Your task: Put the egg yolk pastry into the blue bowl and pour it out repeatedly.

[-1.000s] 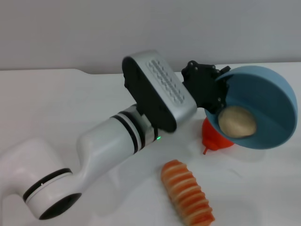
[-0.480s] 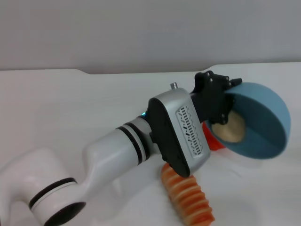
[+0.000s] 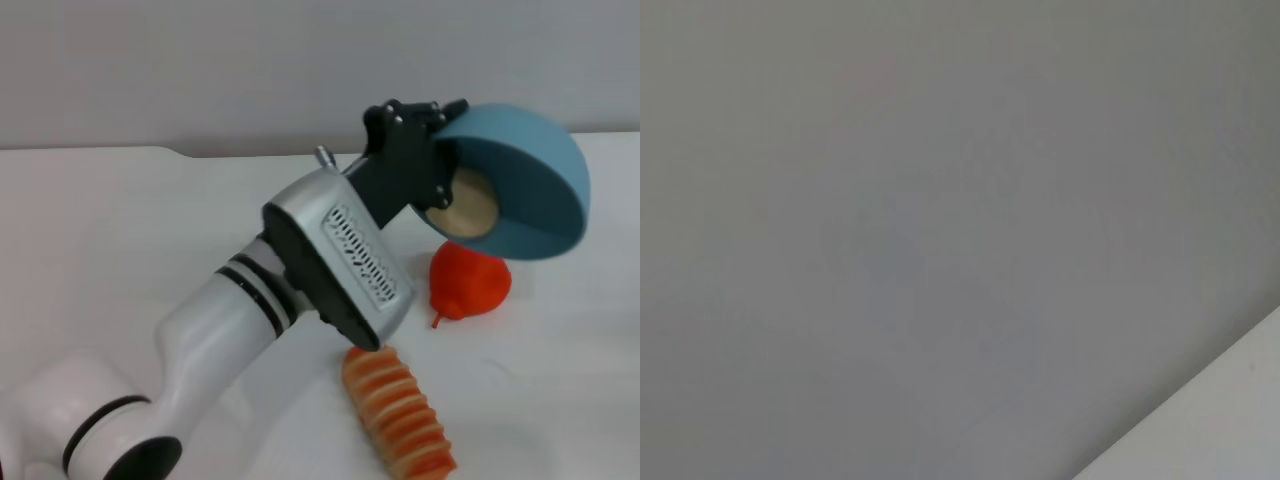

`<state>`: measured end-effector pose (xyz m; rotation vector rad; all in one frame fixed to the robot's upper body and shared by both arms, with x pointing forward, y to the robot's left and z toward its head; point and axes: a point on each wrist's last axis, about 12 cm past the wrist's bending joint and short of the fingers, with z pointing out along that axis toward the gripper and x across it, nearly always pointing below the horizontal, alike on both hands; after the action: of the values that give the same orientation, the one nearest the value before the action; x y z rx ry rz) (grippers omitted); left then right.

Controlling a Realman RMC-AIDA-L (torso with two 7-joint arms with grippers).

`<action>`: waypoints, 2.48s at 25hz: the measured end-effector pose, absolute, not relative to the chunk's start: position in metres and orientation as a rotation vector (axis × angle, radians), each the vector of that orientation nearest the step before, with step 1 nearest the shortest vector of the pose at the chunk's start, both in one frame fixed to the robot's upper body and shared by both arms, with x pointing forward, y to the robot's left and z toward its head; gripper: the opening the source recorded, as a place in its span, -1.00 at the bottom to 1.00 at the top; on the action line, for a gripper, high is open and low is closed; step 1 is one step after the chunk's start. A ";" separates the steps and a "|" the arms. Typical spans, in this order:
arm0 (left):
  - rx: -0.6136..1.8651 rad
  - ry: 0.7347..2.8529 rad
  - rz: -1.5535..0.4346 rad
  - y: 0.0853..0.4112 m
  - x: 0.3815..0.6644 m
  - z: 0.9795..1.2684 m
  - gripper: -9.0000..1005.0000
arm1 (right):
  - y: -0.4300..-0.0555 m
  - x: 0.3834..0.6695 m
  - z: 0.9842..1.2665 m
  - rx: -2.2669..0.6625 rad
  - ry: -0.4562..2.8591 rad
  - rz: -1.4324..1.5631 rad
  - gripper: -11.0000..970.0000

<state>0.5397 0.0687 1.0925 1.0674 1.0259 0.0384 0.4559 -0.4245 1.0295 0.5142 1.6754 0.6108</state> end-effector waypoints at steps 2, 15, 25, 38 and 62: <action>1.046 1.014 0.054 0.071 0.538 1.092 -0.98 | -0.425 0.456 1.030 0.518 1.670 0.609 -0.03; 0.956 0.936 0.028 0.068 0.516 1.098 -0.98 | -0.425 0.459 1.033 0.518 1.650 0.617 -0.03; 0.874 1.046 -0.090 0.065 0.515 1.096 -0.98 | -0.426 0.460 1.034 0.512 1.649 0.613 -0.03; 0.574 1.410 -0.109 0.082 0.571 1.115 -0.98 | -0.417 0.464 1.030 0.453 1.715 0.635 -0.03; 0.248 2.281 -0.574 0.244 0.640 1.125 -0.98 | -0.417 0.483 1.032 0.409 1.834 0.654 -0.03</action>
<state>0.6405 0.2439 1.1253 0.2479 2.2806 -0.5741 0.4832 -0.4175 1.0320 0.4095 1.8343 0.6538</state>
